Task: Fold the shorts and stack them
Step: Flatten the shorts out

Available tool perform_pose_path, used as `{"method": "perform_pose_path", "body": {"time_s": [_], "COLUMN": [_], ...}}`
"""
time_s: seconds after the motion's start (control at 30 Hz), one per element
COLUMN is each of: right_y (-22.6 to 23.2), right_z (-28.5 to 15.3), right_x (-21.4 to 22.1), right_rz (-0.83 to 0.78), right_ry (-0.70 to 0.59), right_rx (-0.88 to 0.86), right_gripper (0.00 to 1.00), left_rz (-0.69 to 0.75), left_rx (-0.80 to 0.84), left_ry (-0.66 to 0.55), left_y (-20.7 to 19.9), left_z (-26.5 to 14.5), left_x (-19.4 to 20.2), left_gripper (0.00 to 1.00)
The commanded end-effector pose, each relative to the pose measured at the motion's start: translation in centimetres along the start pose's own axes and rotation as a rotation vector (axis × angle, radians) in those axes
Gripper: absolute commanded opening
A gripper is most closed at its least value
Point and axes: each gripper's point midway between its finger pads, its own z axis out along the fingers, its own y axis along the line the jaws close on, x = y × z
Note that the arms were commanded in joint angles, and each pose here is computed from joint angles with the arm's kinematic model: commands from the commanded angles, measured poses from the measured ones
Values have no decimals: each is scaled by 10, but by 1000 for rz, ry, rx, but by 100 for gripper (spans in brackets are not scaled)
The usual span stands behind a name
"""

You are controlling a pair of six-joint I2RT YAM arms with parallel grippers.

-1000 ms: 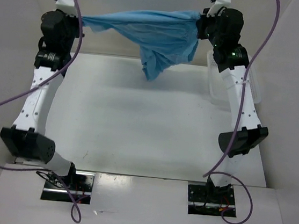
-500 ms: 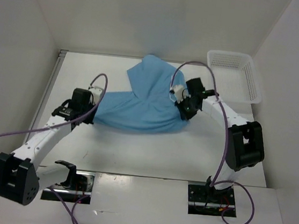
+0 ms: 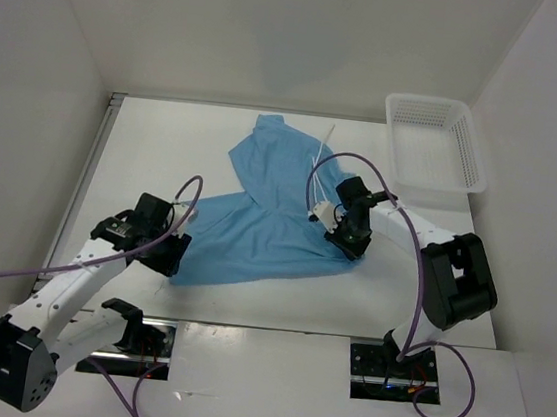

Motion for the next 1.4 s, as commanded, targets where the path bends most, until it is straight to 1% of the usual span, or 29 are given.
{"method": "perform_pose_path", "body": {"time_s": [0.0,0.03,0.07,0.13,0.17,0.2,0.23,0.27,0.3,0.33,0.37,0.4,0.43,0.47,0.53,0.6,0.63,0.67,0.73,0.8,0.9,1.0,1.13,1.23,1.27,1.37], "right_y": [0,-3,2,0,-3,-10,-10,-10,-15,-14,-13,-14,-15,-15,-17,-17,-16,-16,-15,-16,-14,-10,-12,-15,-15,-13], "right_z": [-5,-9,-8,-18,-25,-35,-39,-44,-50,-53,-50,-50,-46,-46,-40,-35,-32,-32,-30,-30,-25,-21,-21,-21,-21,-19], "right_x": [32,37,44,44,41,29,24,15,2,-4,-12,-14,-17,-17,-16,-15,-13,-13,-12,-14,-10,-7,-9,-7,-7,-4], "right_rz": [-57,-70,-69,-70,-54,-43,-21,-8,6,32,41,50,50,50,50,50,50,50,59,58,68,69,68,87,87,88], "right_ry": [108,129,152,142,134,92,76,34,-11,-35,-58,-59,-65,-65,-64,-64,-63,-63,-63,-71,-64,-54,-61,-65,-65,-58], "right_rx": [36,54,35,63,82,117,116,113,126,119,99,99,92,92,105,105,104,104,103,109,103,85,90,87,88,82], "right_gripper": [23,27,32,34,41,45,46,47,47,47,47,47,47,47,47,45,45,45,44,44,43,43,41,41,41,41], "left_rz": [0,-1,3,11,19,-1,-18,-37,-65,-77,-83,-78,-79,-70,-55,-58,-57,-57,-49,-44,-39,-31,-26,-25,-25,-26], "left_rx": [113,131,153,138,69,18,-23,-56,-75,-55,-36,-8,5,10,-27,-24,-25,-24,-8,1,-1,4,13,12,13,13], "left_ry": [43,43,4,-64,-187,-241,-323,-342,-340,-274,-253,-270,-249,-253,-247,-219,-227,-224,-205,-166,-137,-136,-82,-102,-90,-88], "left_y": [-21,-25,-29,-26,-14,-1,11,22,32,33,33,31,30,28,31,31,32,33,29,25,24,21,17,18,18,18], "left_z": [-21,-23,-29,-29,-27,-23,-16,-12,-6,11,16,15,26,30,43,56,58,59,66,74,84,88,96,98,101,102], "left_x": [15,17,11,-3,-35,-49,-76,-85,-91,-92,-97,-112,-115,-118,-121,-118,-124,-127,-129,-122,-117,-120,-109,-116,-113,-115], "left_gripper": [62,65,68,71,72,72,72,70,69,68,68,68,68,66,63,59,58,54,51,49,47,44,44,39,33,25]}}
